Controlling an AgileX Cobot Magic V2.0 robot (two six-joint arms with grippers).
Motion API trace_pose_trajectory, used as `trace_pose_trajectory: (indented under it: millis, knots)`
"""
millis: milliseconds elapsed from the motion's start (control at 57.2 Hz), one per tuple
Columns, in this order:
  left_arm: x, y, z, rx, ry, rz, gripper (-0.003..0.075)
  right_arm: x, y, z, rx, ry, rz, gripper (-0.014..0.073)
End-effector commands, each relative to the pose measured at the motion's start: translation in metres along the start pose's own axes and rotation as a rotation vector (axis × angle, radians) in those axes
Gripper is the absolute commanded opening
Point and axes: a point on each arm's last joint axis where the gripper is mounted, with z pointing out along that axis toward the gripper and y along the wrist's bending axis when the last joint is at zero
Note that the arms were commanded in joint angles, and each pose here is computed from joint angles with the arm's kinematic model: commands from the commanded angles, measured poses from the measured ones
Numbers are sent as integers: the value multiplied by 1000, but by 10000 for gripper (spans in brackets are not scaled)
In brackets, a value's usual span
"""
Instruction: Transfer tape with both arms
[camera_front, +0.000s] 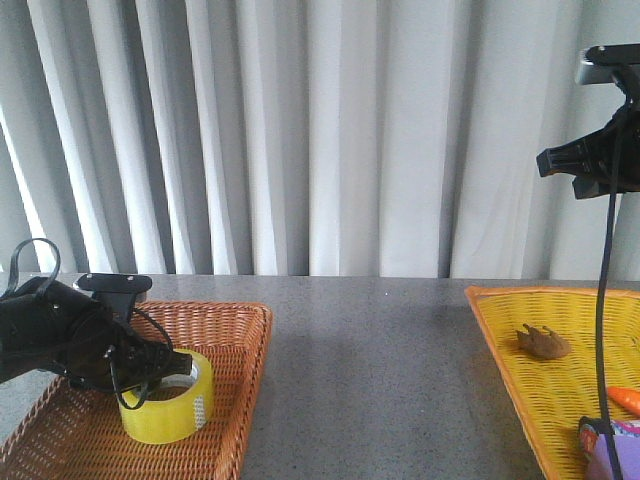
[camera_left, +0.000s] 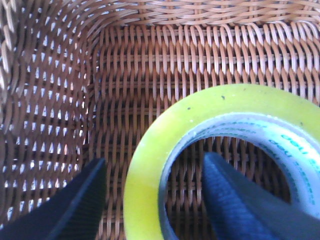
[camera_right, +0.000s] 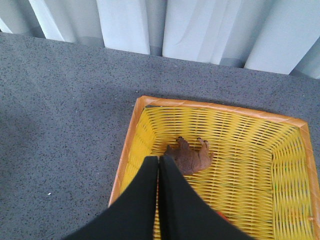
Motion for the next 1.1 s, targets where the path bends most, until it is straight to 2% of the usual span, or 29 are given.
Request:
trace_pose_trajectory:
  millis: [0, 122, 262, 472, 594, 804, 1084]
  knots:
    - [-25, 0, -40, 47, -149, -31, 452, -11, -2, -31, 15, -124, -4, -8]
    - [-44, -1, -71, 76, -251, -46, 439, -11, -2, -31, 15, -123, -4, -8]
    - [-67, -1, -134, 134, -413, -63, 370, -11, -2, -31, 15, -124, -4, -8]
    - [-72, 9, -243, 224, -698, -62, 136, -11, -2, -31, 15, -124, -4, -8]
    - [-67, 17, -278, 225, -784, -29, -8, -11, -2, -31, 15, -122, -4, -8]
    - [-61, 23, -300, 235, -826, -43, -7, -11, -2, -31, 15, -122, -4, -8]
    - [-56, 26, -296, 205, -752, -48, -7, -11, -2, -31, 15, -123, -4, -8]
